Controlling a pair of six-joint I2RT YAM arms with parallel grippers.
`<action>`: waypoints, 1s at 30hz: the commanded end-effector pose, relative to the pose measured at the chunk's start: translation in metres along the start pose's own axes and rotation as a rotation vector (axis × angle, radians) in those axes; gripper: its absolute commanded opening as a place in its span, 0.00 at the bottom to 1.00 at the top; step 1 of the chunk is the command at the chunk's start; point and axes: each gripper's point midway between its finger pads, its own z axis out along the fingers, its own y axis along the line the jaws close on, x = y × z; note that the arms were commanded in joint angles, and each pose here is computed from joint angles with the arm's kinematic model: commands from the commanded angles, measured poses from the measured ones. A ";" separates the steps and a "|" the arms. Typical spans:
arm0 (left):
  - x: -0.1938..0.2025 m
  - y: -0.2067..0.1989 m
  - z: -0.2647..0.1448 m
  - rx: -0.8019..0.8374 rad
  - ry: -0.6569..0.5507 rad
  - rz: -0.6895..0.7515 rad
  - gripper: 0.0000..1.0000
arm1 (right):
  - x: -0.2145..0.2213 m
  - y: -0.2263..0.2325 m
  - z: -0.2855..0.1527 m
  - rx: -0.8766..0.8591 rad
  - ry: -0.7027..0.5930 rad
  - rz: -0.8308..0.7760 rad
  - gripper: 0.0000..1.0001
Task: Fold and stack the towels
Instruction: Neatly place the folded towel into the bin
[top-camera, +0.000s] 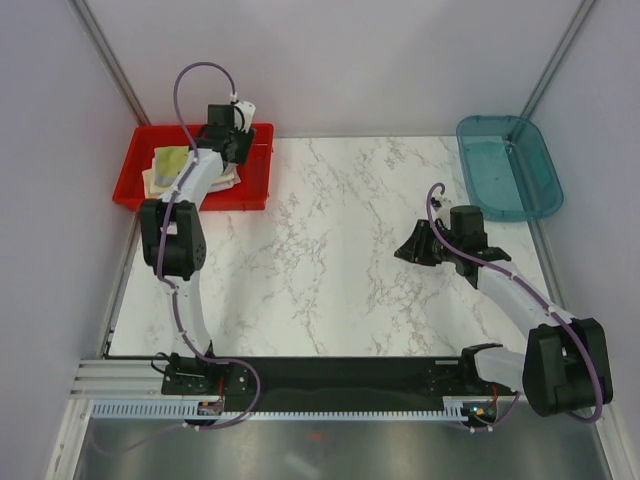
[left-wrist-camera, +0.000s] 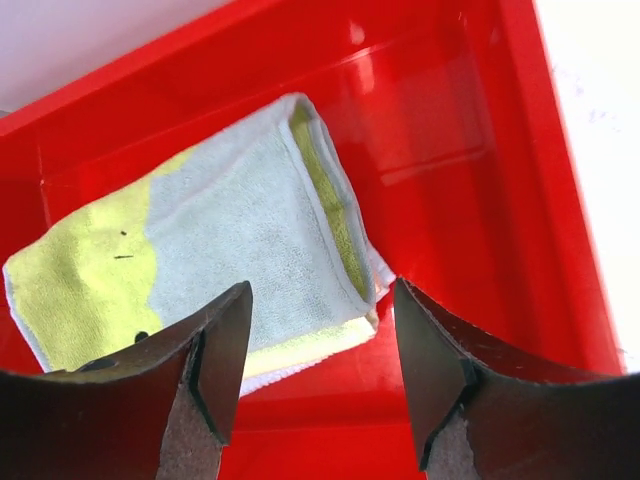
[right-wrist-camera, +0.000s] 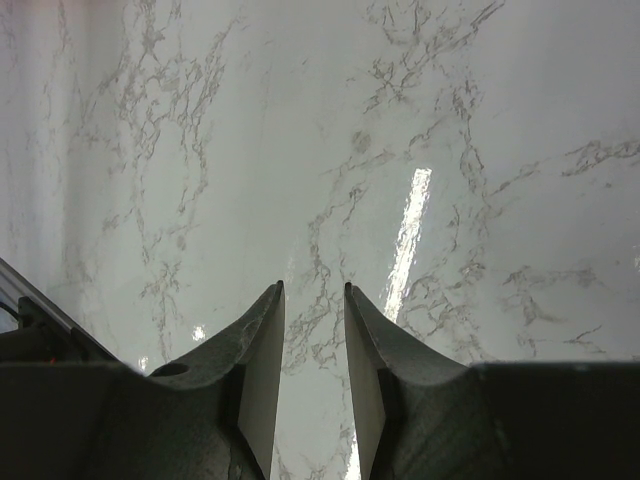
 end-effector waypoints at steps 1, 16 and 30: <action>-0.043 0.029 -0.032 -0.006 -0.115 -0.162 0.66 | -0.025 0.017 -0.008 -0.052 -0.076 -0.046 0.38; 0.018 0.014 0.032 0.174 0.019 -0.408 0.27 | -0.024 0.018 -0.005 -0.063 -0.071 -0.045 0.38; -0.008 0.019 -0.003 0.148 -0.033 -0.387 0.44 | -0.031 0.021 -0.011 -0.054 -0.100 -0.038 0.39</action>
